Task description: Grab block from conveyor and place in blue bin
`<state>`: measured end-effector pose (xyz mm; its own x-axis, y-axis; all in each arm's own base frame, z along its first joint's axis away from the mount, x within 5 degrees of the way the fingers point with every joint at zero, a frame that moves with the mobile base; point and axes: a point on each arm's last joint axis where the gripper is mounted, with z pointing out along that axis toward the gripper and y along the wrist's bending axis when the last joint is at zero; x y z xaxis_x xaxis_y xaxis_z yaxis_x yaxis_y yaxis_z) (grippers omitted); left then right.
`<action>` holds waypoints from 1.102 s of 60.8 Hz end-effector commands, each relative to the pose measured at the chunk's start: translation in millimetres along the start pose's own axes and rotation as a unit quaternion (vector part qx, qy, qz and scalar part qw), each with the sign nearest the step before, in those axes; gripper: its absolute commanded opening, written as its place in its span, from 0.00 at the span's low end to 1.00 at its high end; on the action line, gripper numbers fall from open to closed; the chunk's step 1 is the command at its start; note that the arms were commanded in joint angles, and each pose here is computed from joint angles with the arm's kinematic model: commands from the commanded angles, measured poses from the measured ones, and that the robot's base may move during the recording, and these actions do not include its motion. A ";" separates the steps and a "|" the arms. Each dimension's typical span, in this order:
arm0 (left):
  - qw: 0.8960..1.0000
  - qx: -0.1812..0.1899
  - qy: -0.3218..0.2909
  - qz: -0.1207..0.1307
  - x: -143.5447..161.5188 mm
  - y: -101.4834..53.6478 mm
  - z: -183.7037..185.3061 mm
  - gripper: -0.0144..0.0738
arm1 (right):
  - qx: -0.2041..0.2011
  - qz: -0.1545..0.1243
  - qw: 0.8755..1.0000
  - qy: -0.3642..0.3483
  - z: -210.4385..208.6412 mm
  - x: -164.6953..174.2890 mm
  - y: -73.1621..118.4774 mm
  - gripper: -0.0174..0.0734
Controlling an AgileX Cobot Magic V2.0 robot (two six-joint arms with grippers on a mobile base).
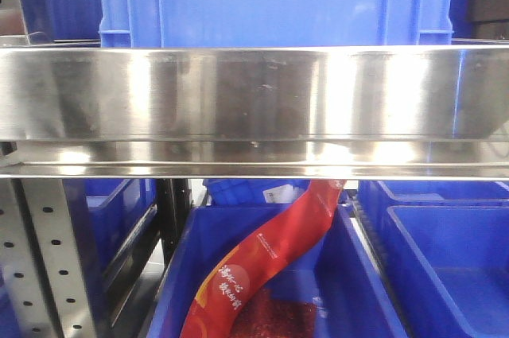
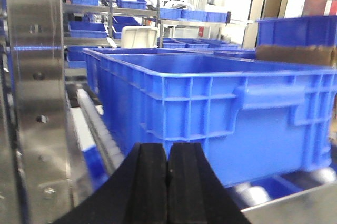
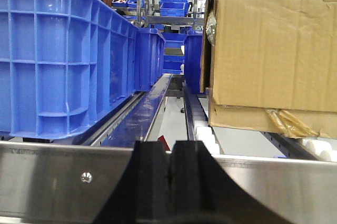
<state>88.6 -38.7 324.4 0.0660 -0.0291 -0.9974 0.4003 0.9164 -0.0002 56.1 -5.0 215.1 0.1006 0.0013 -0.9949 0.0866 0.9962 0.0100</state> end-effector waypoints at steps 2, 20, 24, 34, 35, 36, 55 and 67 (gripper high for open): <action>0.999 -0.014 -0.006 0.040 5.4 2.5 -8.0 0.04 | -0.001 -0.005 1.000 -0.011 -0.4 -1.3 0.1 0.01; 0.989 -0.148 -0.002 0.015 69.6 18.7 -41.1 0.04 | -0.001 -0.005 1.000 -0.011 -0.4 -1.3 0.1 0.01; 0.987 -0.161 -0.003 0.016 82.0 19.2 -45.8 0.04 | -0.001 -0.005 1.000 -0.011 -0.4 -1.3 0.1 0.01; 0.984 -0.178 0.000 0.001 109.4 19.8 -52.1 0.04 | -0.001 -0.005 1.000 -0.011 -0.4 -1.3 0.1 0.01; 0.984 -0.178 -0.006 0.002 108.3 19.8 -52.1 0.04 | -0.001 -0.005 1.000 -0.011 -0.4 -1.3 0.1 0.01; 0.984 -0.179 -0.010 0.003 107.7 19.8 -52.1 0.04 | -0.001 -0.005 1.000 -0.011 -0.4 -1.3 0.1 0.01; 0.984 -0.179 -0.007 0.002 108.2 19.9 -52.1 0.04 | -0.001 -0.005 1.000 -0.012 -0.4 -1.5 0.1 0.01; 0.984 -0.179 -0.007 0.002 108.2 19.9 -52.1 0.04 | -0.001 -0.005 1.000 -0.012 -0.4 -1.5 0.1 0.01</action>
<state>56.7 -2.9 210.7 0.0559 -0.0159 -0.9983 0.0520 0.9986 -0.0130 56.1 -5.0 214.4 0.1002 0.0013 -0.9950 0.0866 0.9962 0.0100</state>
